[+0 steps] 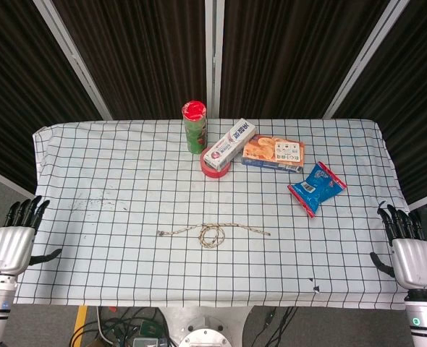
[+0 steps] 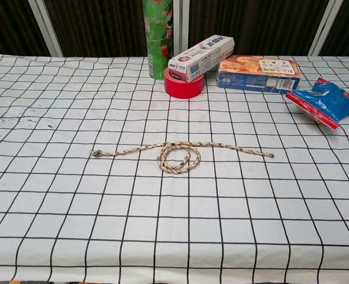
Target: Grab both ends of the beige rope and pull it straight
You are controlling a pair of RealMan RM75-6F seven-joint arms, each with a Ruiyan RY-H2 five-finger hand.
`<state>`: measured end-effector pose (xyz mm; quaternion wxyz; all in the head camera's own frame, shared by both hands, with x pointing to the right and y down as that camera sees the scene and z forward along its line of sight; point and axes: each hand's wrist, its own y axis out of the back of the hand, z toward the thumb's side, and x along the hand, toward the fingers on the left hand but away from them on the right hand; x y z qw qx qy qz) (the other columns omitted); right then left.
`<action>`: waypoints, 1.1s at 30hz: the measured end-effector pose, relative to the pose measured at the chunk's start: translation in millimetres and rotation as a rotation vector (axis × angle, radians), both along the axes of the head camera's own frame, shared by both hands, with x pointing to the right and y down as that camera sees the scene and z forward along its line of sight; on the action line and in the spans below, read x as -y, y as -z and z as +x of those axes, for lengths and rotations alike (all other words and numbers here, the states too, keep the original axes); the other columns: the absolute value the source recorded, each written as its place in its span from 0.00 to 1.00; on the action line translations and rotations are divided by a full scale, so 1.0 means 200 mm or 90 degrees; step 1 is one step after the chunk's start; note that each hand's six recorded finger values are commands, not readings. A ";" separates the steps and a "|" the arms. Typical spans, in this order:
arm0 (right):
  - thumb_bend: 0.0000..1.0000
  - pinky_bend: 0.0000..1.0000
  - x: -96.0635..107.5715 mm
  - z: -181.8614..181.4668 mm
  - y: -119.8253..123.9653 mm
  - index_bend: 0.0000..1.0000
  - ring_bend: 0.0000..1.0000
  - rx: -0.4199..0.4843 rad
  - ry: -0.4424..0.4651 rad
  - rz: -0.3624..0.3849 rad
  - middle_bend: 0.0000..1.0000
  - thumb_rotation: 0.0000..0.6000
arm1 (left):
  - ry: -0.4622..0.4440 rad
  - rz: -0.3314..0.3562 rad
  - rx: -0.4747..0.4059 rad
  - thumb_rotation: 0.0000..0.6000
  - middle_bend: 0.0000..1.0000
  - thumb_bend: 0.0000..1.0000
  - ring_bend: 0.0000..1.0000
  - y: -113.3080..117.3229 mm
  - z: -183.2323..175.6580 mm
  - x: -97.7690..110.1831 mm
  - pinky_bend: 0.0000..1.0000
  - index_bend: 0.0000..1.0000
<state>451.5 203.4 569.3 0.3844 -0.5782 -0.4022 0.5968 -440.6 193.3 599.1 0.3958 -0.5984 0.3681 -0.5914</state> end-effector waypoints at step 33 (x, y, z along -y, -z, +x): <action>0.19 0.00 0.04 0.05 0.05 0.00 0.00 -0.011 -0.008 0.009 0.00 1.00 | -0.116 -0.071 -0.159 1.00 0.02 0.06 0.00 -0.29 0.62 0.07 0.03 0.11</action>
